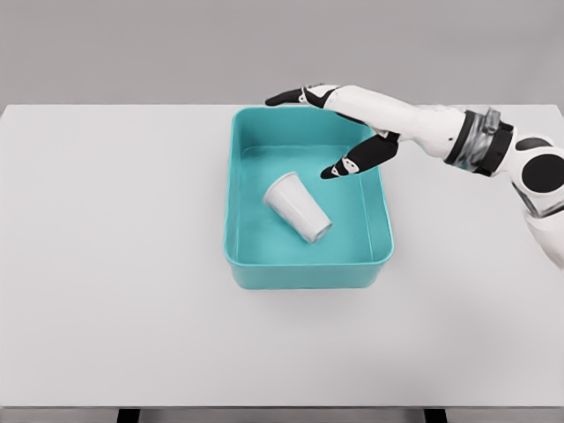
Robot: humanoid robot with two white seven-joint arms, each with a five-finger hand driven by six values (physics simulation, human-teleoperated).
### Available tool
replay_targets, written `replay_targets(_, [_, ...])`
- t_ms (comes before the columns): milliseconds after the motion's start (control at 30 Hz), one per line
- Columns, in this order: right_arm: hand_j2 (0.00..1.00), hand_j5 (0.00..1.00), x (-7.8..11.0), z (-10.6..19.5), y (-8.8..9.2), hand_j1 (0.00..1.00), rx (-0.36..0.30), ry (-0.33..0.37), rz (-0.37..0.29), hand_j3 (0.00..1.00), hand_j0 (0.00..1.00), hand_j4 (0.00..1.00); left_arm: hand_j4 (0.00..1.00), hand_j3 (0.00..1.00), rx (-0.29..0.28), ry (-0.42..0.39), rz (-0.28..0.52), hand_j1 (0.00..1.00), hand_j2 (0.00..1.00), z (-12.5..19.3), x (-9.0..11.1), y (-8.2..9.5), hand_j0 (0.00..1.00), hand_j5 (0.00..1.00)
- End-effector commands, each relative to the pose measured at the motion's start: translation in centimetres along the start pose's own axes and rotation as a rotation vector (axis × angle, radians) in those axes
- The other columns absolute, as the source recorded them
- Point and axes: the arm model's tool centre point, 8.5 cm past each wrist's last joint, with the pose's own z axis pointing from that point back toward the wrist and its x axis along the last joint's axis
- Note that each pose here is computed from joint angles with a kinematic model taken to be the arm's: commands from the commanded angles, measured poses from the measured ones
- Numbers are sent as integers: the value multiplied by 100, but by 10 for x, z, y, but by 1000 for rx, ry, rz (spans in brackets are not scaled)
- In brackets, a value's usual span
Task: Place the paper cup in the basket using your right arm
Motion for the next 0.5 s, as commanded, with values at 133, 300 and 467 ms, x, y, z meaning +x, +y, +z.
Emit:
replay_targets(133, [100, 100, 9, 45, -12, 100, 56, -49, 178, 100, 100, 100, 100, 100, 0, 0, 0, 100, 100, 0, 0, 0, 100, 100])
replay_targets(300, [100, 100, -2, 107, -2, 100, 50, -10, 213, 100, 100, 100, 100, 100, -10, -10, -3, 100, 100, -1, 6, -5, 100, 100])
replay_targets(467, [100, 100, -2, 104, 0, 100, 40, -20, 207, 100, 100, 100, 100, 100, -13, -16, -3, 100, 100, -2, 11, -9, 100, 100])
